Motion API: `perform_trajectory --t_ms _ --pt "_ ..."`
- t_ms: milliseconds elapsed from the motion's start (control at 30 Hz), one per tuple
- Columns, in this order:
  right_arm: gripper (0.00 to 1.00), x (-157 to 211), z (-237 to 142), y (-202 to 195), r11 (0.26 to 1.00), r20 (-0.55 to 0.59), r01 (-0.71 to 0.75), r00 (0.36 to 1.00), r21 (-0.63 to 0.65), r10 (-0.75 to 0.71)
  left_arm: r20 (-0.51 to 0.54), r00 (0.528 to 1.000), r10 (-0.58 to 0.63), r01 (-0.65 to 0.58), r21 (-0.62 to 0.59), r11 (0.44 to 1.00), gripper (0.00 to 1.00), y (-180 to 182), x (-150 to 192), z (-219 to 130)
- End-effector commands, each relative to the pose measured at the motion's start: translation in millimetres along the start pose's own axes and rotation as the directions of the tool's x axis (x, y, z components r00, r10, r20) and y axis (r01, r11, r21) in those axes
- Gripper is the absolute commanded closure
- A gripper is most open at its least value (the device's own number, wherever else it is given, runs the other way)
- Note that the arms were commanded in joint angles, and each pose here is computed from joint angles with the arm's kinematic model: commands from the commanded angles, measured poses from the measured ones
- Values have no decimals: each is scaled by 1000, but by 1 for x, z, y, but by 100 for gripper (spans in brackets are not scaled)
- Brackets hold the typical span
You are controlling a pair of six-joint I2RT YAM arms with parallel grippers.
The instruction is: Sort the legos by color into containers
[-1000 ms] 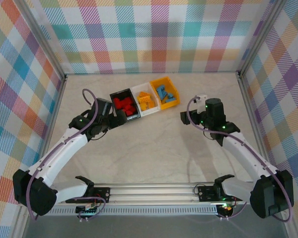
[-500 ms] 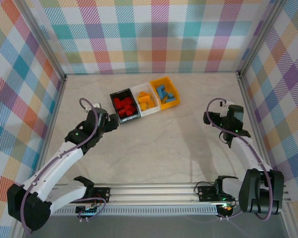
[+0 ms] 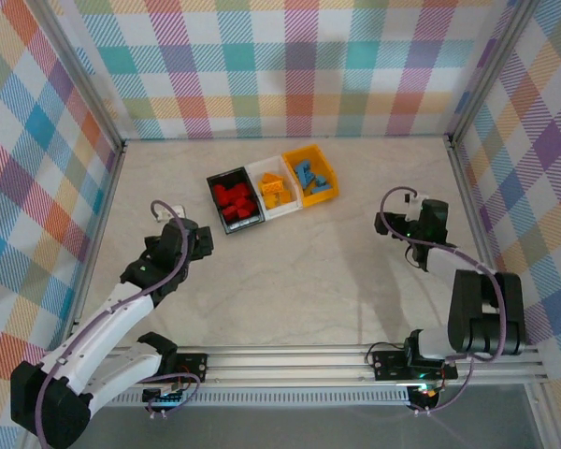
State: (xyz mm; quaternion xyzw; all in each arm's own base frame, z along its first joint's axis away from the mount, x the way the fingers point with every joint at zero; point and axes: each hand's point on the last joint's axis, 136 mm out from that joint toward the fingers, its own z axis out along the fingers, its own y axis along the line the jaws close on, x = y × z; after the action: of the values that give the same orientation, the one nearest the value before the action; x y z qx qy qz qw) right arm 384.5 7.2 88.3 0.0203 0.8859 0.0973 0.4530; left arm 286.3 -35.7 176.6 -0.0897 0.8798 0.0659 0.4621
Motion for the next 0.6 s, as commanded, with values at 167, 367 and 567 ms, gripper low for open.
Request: perform_trajectory --t_ms 167,367,567 --pt "1 -14 -4 34 980 251 159 960 -115 -126 125 991 43 -32 -89 996 0 16 -18 11" --pt "0 -10 9 20 992 223 112 970 -55 -97 178 982 65 -40 -143 989 0 30 -18 25" --pt "0 -10 10 20 992 217 111 971 -53 -97 169 984 63 -33 -171 985 0 38 -9 56"
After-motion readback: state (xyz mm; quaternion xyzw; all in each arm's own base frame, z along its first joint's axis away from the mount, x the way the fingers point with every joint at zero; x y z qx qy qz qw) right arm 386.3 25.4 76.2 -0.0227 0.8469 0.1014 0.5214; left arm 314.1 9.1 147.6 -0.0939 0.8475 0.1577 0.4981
